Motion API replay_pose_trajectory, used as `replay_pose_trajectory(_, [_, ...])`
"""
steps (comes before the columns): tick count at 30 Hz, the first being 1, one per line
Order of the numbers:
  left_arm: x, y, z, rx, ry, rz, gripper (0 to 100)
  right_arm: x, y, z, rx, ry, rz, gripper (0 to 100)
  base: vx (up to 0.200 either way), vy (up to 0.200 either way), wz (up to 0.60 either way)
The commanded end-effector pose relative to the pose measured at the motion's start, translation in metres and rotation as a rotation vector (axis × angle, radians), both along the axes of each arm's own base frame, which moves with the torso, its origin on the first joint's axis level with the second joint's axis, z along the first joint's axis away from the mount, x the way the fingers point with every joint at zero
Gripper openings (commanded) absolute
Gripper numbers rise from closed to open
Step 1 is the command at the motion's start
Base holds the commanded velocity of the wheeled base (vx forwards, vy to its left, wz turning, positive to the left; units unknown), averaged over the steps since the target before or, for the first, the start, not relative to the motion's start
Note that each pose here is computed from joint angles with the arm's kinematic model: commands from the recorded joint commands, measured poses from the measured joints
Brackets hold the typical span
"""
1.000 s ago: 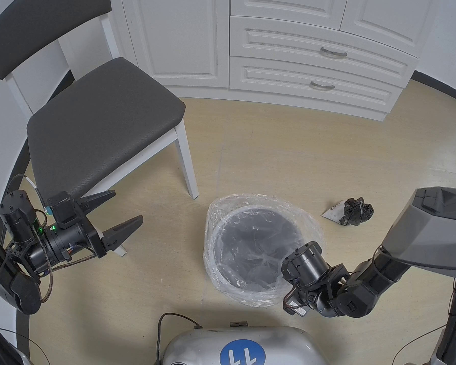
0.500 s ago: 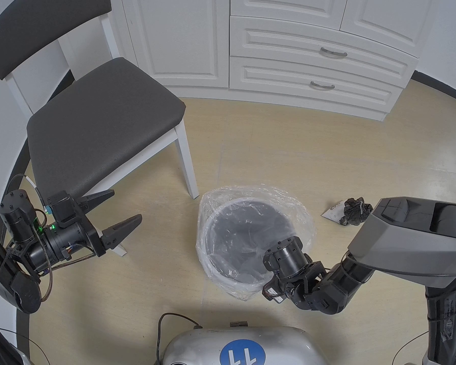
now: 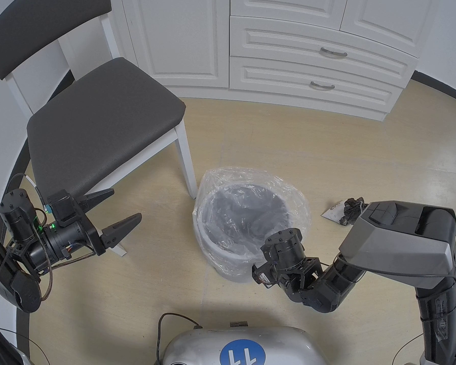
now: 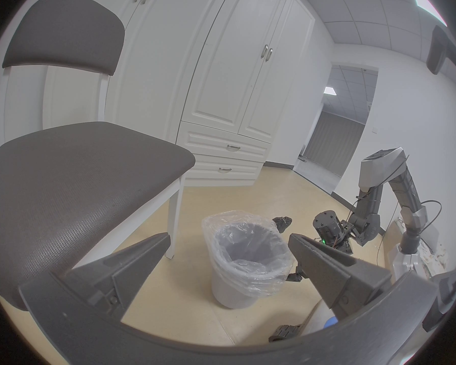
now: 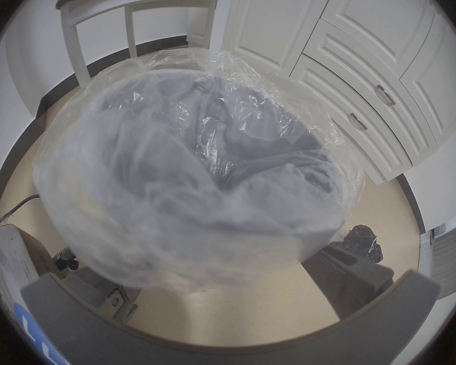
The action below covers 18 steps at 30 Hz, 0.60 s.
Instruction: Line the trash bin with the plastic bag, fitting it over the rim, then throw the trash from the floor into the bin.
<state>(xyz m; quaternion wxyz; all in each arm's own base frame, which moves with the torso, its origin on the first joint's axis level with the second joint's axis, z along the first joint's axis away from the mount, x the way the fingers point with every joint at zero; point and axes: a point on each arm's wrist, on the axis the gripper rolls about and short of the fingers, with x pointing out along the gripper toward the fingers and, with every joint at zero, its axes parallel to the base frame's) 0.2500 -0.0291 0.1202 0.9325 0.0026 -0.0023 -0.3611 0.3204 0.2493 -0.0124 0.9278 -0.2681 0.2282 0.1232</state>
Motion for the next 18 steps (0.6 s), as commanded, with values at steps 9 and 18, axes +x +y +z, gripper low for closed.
replay_pose_trajectory(9, [0.000, 0.001, 0.000, 0.000, 0.001, 0.003, 100, -0.010, -0.008, -0.020, -0.056, 0.063, 0.006, 100, 0.000, 0.000, 0.00])
replay_pose_trajectory(18, [0.001, 0.000, -0.001, 0.000, 0.003, 0.001, 100, -0.023, -0.014, -0.029, -0.111, 0.112, 0.025, 100, 0.000, 0.000, 0.00])
